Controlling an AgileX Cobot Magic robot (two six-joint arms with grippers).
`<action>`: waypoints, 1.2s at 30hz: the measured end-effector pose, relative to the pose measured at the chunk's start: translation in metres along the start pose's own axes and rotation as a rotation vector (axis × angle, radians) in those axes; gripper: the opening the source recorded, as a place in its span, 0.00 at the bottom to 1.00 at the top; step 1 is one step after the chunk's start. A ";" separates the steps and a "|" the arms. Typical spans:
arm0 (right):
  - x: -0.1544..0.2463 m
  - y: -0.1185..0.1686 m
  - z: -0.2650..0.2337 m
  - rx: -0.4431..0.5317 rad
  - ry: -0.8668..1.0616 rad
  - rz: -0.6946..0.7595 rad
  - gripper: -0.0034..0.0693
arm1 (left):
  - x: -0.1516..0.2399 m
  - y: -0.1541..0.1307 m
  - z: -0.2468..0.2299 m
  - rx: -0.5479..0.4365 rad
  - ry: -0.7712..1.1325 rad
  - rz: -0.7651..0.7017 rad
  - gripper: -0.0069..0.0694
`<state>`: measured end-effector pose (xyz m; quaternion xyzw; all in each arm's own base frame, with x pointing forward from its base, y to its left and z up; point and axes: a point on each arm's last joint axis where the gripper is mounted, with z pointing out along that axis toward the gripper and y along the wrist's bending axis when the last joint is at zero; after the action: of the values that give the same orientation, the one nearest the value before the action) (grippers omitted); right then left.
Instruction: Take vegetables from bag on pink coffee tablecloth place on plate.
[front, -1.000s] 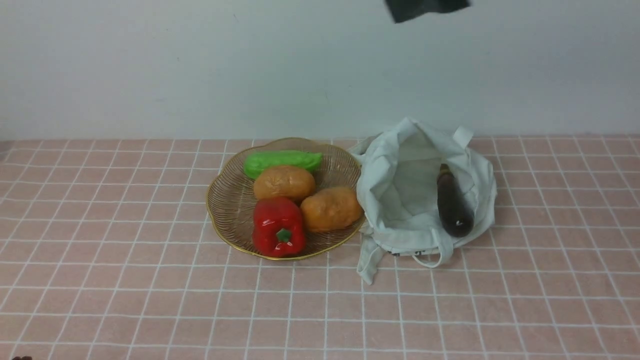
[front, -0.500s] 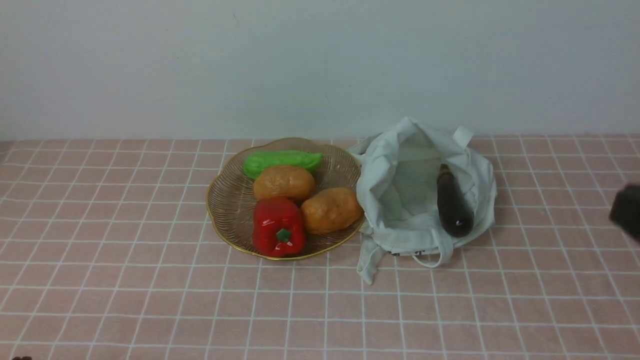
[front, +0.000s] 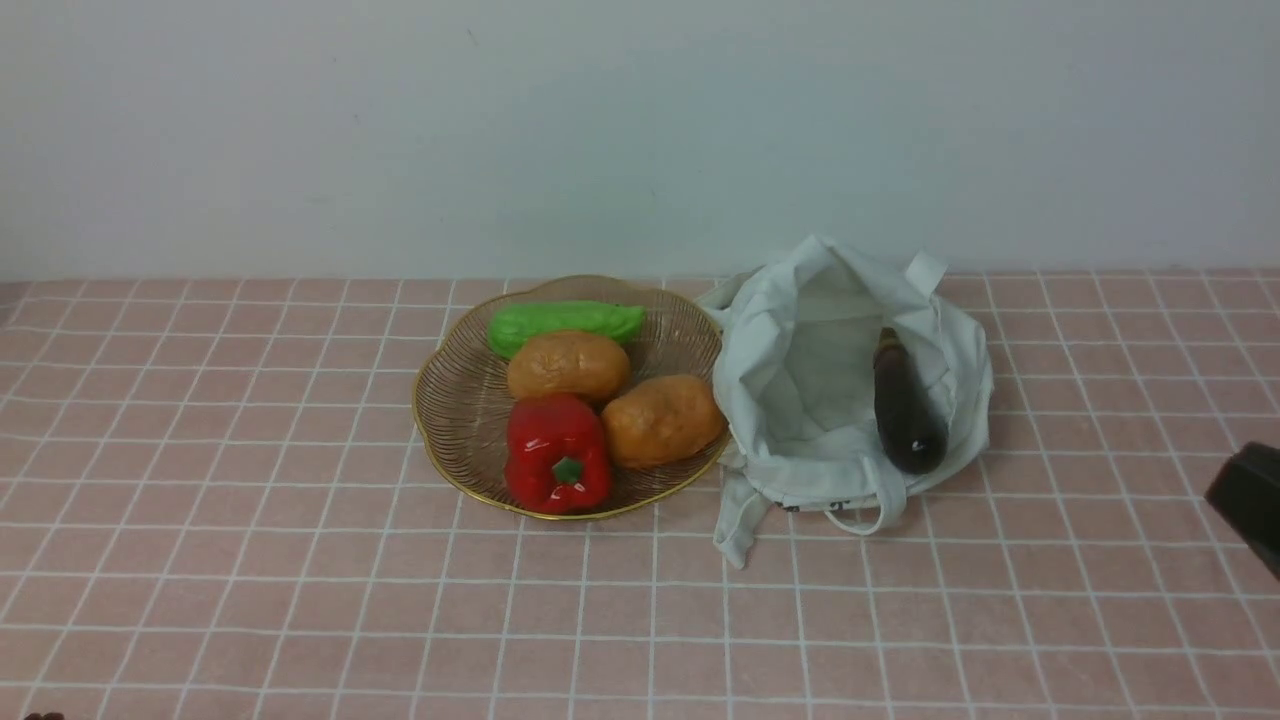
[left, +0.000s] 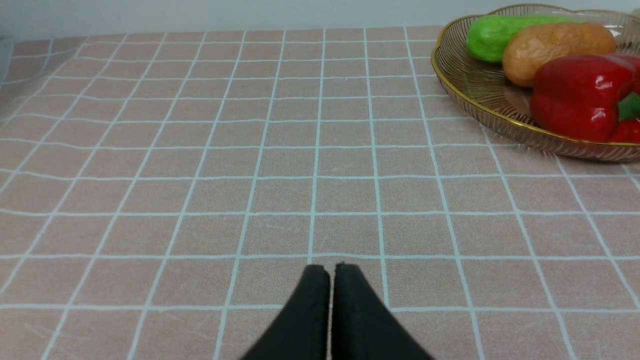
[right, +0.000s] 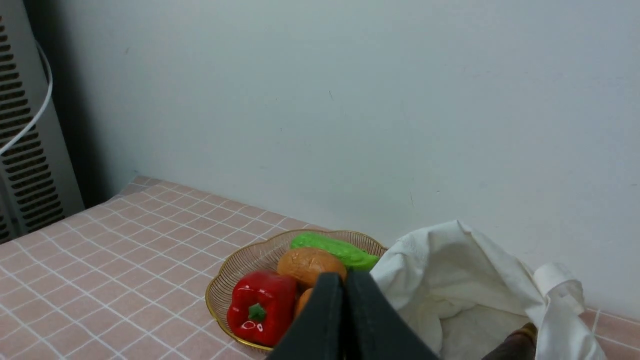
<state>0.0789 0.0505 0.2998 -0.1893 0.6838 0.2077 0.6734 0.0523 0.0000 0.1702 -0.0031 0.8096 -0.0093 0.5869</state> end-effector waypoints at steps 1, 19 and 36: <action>0.000 0.000 0.000 0.000 0.001 0.000 0.03 | 0.000 0.000 0.000 0.000 0.000 0.000 0.08; 0.006 -0.002 -0.011 0.025 -0.031 -0.031 0.03 | 0.000 0.000 0.000 0.000 0.000 0.000 0.08; 0.118 -0.026 -0.043 0.431 0.185 -0.009 0.03 | 0.000 0.000 0.000 0.000 0.000 0.000 0.08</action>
<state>0.0543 0.0083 0.1809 -0.0622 0.7703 0.0355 0.6336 0.0523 0.0000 0.1702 -0.0031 0.8095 -0.0093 0.5871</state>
